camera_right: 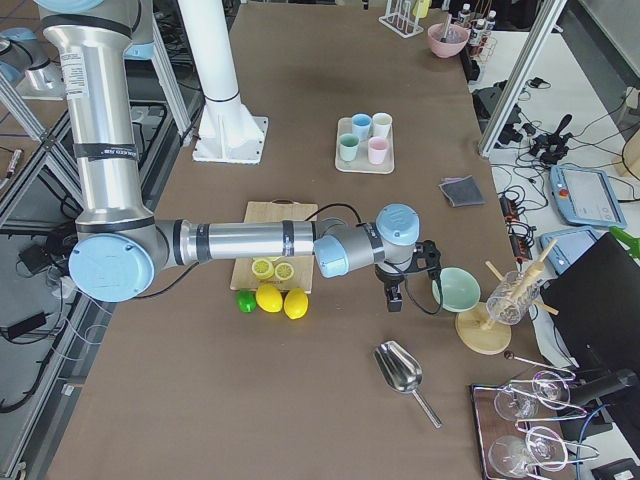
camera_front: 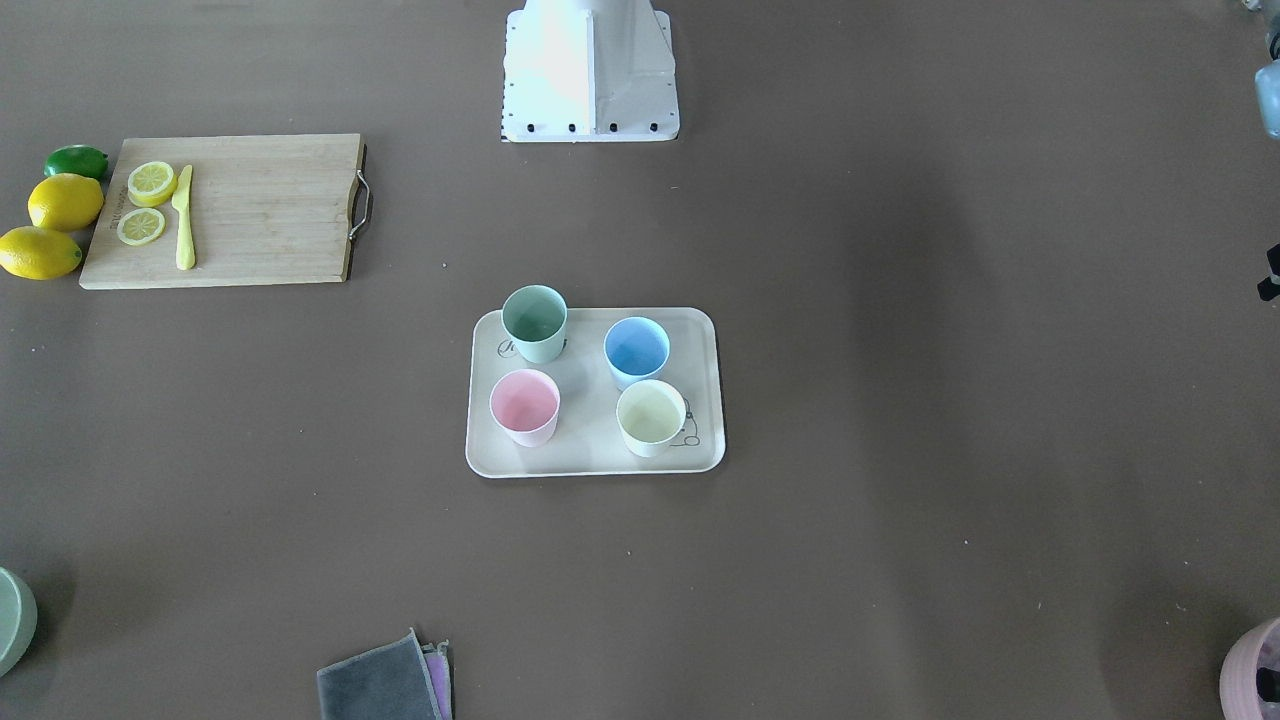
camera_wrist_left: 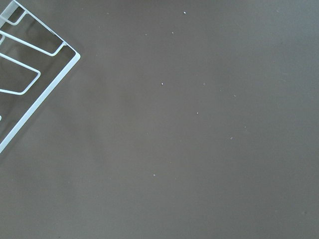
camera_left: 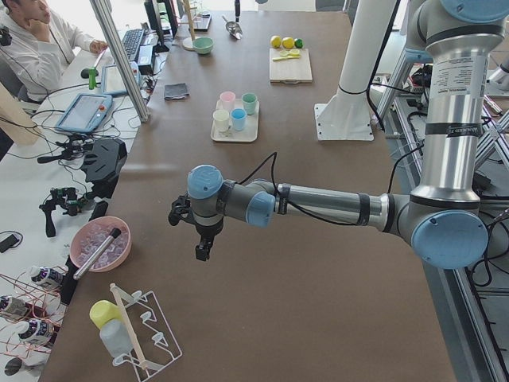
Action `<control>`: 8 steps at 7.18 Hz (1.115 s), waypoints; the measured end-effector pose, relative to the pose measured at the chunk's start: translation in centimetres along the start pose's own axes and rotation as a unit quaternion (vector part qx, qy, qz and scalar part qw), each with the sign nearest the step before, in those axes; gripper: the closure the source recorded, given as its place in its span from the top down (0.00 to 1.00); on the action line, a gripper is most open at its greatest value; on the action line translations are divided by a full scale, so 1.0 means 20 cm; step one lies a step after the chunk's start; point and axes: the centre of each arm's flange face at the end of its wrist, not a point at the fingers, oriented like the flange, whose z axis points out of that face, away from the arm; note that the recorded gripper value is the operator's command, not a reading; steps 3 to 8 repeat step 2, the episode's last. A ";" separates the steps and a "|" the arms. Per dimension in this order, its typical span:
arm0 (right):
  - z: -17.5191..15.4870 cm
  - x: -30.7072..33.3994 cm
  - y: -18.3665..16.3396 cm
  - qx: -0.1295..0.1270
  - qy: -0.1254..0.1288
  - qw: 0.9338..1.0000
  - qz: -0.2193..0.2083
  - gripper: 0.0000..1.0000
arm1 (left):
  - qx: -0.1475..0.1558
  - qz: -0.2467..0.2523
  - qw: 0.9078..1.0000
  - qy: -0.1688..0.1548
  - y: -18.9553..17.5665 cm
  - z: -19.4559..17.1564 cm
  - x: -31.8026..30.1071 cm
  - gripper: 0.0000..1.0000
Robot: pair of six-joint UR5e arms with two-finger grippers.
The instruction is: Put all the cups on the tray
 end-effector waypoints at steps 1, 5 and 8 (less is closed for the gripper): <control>0.00 0.00 0.00 0.001 0.000 1.000 0.001 1.00 | 0.004 0.003 1.000 -0.001 0.01 -0.02 0.01 0.98; -0.01 0.01 0.01 0.001 -0.001 1.000 0.001 1.00 | 0.009 0.006 1.000 -0.001 0.01 -0.05 0.03 0.98; -0.01 0.01 0.01 0.001 -0.001 1.000 0.001 1.00 | 0.009 0.006 1.000 -0.001 0.01 -0.05 0.03 0.98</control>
